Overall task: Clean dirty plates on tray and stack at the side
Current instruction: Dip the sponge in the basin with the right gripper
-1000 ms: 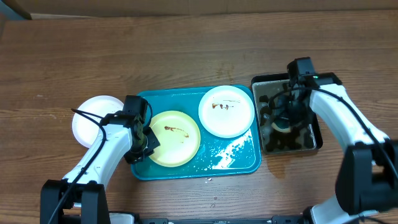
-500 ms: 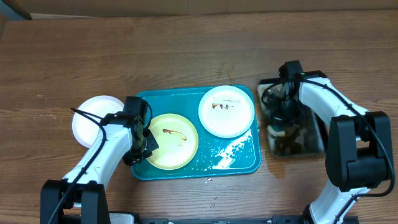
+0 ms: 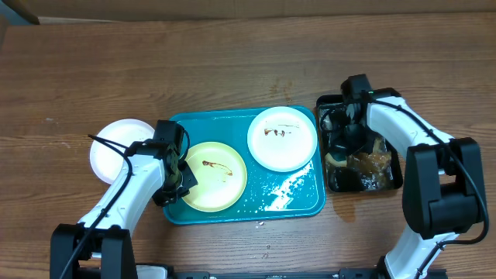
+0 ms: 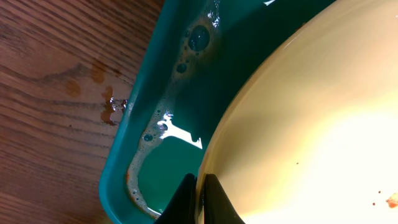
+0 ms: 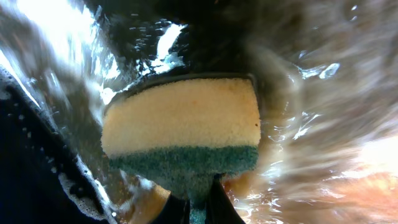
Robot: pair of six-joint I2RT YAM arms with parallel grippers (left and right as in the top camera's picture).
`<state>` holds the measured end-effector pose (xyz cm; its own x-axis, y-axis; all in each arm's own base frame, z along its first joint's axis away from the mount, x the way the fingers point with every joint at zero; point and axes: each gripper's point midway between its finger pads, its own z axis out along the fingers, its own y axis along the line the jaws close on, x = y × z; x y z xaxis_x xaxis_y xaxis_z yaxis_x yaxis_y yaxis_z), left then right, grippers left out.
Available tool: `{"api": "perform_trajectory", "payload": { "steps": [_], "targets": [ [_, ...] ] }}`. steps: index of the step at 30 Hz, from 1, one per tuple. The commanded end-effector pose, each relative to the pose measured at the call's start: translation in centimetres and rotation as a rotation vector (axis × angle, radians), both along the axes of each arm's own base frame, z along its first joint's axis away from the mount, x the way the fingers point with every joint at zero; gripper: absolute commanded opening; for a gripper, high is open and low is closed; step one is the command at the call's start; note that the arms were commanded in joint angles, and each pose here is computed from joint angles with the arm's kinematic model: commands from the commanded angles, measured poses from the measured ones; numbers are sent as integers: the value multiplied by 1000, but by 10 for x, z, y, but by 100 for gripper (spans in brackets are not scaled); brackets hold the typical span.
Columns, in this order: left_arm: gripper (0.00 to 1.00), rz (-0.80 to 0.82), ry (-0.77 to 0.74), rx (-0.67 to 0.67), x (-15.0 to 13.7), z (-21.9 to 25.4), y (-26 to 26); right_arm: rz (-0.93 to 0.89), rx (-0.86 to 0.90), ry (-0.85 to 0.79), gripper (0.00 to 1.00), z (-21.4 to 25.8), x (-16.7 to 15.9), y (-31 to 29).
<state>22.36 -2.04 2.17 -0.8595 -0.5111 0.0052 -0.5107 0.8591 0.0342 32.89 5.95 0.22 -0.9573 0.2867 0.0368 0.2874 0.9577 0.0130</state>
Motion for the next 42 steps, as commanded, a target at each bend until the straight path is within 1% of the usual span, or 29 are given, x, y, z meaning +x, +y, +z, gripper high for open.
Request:
{"api": "perform_trajectory", "payload": {
  "steps": [1, 4, 9, 17, 23, 26, 28, 34, 40, 42],
  "targets": [
    [4, -15, 0, 35, 2, 1, 7, -43, -103, 106, 4, -26, -25, -19],
    [4, -15, 0, 35, 2, 1, 7, -7, -75, 113, 4, -26, -26, -14],
    [4, -15, 0, 35, 2, 1, 7, -9, -70, 84, 4, -15, -21, -14],
    [4, -32, -11, 33, 5, 1, 7, -14, -36, -92, 4, 42, 3, -9],
    [4, -119, -52, 12, 16, 1, 2, 2, -6, -152, 4, 69, 1, -6],
    [4, -135, -57, 3, 18, 1, 1, 108, 112, -148, 4, 74, -3, 15],
    [4, -135, -58, 3, 18, 1, 1, 110, 157, -134, 4, 75, -6, 22],
    [4, -150, -56, -6, 17, 1, -1, 44, 130, -127, 4, 74, -6, 17],
    [4, -150, -58, -10, 18, 1, -2, 57, 133, -129, 4, 74, -6, 18],
    [4, -178, -67, -36, 20, 1, -7, 75, 147, -129, 4, 74, -7, 20]
  ]
}}
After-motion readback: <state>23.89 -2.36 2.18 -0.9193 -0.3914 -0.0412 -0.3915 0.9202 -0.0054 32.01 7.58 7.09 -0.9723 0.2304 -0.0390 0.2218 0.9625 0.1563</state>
